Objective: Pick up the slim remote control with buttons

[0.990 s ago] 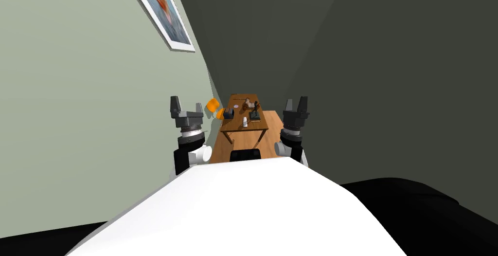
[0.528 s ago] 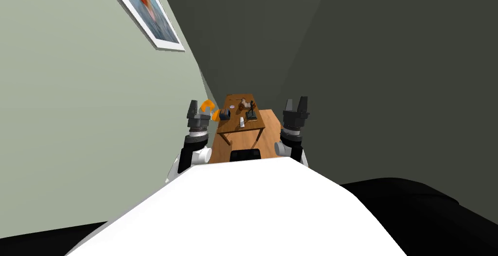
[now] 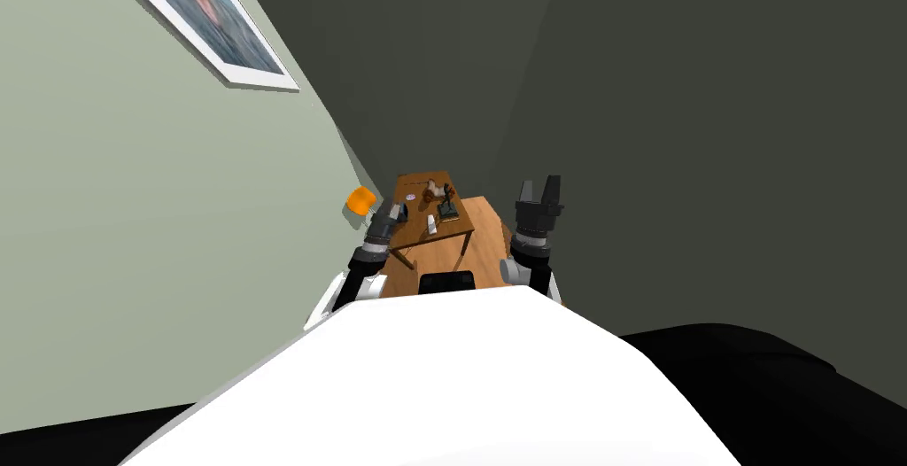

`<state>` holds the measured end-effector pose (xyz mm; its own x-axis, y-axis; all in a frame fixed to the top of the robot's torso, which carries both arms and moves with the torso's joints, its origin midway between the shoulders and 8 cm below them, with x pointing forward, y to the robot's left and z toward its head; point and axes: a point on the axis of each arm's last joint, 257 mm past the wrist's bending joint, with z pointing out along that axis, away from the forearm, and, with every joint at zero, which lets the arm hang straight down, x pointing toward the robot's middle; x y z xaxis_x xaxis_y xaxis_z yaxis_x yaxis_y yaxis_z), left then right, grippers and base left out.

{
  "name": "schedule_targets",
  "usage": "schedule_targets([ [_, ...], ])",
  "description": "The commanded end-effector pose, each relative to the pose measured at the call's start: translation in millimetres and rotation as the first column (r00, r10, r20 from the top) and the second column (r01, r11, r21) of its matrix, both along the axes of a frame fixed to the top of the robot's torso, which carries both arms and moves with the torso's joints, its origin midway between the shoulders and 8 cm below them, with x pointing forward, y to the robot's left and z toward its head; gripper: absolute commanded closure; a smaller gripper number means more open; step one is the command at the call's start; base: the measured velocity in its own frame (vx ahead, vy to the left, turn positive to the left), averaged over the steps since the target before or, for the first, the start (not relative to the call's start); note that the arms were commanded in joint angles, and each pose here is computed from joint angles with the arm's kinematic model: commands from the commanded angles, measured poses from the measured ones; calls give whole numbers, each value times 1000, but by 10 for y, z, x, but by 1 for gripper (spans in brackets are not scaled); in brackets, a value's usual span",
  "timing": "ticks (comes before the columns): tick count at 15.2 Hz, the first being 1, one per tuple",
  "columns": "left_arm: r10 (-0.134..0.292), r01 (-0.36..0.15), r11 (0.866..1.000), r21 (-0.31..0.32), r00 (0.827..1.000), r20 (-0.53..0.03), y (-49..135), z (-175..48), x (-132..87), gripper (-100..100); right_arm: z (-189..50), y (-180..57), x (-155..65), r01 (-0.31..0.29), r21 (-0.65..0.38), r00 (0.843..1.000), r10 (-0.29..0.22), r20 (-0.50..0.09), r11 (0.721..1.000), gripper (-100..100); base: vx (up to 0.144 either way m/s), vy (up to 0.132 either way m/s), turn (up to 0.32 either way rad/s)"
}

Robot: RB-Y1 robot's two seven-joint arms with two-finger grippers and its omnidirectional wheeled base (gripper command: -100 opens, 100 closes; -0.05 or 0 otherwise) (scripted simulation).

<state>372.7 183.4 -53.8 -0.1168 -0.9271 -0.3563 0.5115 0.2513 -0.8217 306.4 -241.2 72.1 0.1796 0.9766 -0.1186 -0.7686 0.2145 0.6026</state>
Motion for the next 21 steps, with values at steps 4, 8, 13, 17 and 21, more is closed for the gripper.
schedule_targets([
  [4,-48,62,983,175,995,-85,-256,-497,-39,-100,0,1,0,0,0,1000,0,0,1000,0,22,-14,-289],
  [8,-66,98,959,267,990,-125,-362,-764,-79,-100,0,0,0,0,0,1000,0,0,1000,0,23,-8,-183],
  [13,-96,181,889,420,972,-214,-499,-1326,-212,-100,0,0,0,0,0,1000,0,0,1000,0,27,-11,-257],
  [17,-106,226,828,513,962,-253,-546,-1636,-315,-100,0,0,0,0,0,1000,0,0,1000,0,25,-5,-218],
  [21,-119,322,718,617,930,-348,-530,-2218,-559,-100,0,0,0,0,0,1000,0,0,1000,0,32,-6,-271],
])
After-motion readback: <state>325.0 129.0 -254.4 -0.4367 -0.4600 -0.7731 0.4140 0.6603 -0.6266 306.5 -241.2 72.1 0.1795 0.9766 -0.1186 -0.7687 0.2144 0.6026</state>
